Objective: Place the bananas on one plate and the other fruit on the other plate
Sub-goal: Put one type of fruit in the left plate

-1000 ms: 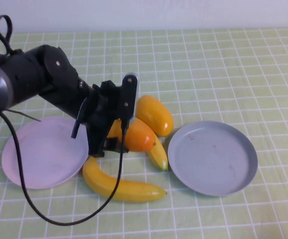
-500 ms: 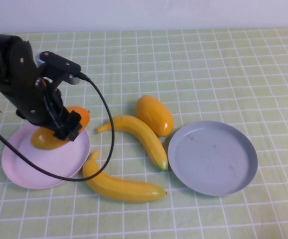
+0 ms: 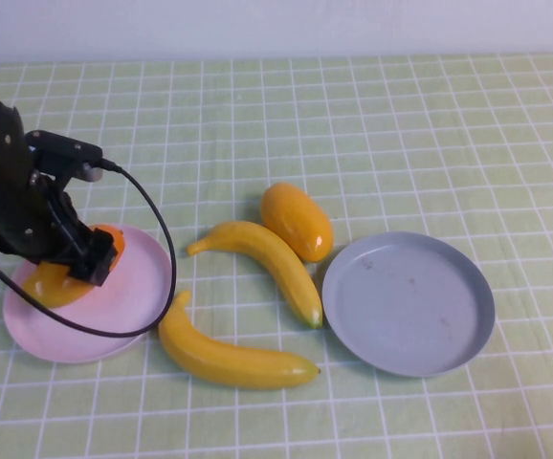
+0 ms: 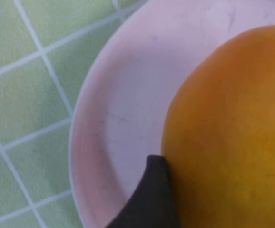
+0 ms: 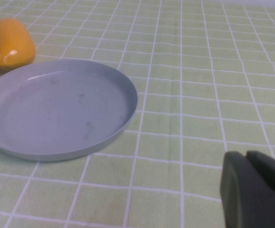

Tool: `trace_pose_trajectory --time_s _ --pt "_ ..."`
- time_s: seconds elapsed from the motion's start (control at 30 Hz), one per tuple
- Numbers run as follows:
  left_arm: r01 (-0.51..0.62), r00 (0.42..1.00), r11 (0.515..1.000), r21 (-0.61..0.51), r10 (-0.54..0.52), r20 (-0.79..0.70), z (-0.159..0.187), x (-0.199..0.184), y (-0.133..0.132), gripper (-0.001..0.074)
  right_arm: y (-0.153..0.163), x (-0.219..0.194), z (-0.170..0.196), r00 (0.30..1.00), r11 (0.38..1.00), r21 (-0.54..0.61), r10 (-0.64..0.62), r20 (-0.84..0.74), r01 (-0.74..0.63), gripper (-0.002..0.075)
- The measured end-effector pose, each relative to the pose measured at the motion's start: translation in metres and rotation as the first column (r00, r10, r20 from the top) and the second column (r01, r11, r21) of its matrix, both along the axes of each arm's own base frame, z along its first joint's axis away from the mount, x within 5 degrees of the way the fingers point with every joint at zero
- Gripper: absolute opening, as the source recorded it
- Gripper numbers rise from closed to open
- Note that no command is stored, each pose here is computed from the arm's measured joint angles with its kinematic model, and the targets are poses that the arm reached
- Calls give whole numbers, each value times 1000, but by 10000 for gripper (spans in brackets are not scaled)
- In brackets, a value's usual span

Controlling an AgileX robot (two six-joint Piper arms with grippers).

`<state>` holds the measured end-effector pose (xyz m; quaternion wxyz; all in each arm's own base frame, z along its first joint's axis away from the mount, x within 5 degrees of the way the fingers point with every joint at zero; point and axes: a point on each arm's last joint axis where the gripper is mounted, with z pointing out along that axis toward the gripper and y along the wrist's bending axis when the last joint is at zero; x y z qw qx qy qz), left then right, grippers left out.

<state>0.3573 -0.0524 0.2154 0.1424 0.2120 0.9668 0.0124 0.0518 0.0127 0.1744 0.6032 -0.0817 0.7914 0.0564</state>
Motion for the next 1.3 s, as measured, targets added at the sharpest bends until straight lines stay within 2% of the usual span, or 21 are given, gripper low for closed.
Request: trace_pose_trajectory --time_s 0.17,0.33,0.43,0.53,0.63,0.8,1.03,1.3 --pt "-44 999 999 -5 44 9 0 1 1 662 0 0 0 1000 1000 0 0 0 0 -15" --pt "-63 998 998 -2 63 16 5 -1 2 668 0 0 0 1000 1000 0 0 0 0 -15" --pt "-72 996 997 -21 73 57 22 1 1 668 0 0 0 1000 1000 0 0 0 0 -15" --pt "-99 987 991 -95 109 115 47 4 -6 668 0 0 0 1000 1000 0 0 0 0 -15" --pt "-117 977 971 -210 150 150 69 9 -26 668 0 0 0 1000 1000 0 0 0 0 -15" --pt "-61 982 951 -302 112 155 79 18 -80 668 0 0 0 1000 1000 0 0 0 0 -16" --pt "-39 993 939 -341 76 96 59 38 -149 668 0 0 0 1000 1000 0 0 0 0 -15" --pt "-51 997 937 -345 67 34 27 61 -193 668 0 0 0 1000 1000 0 0 0 0 -15"
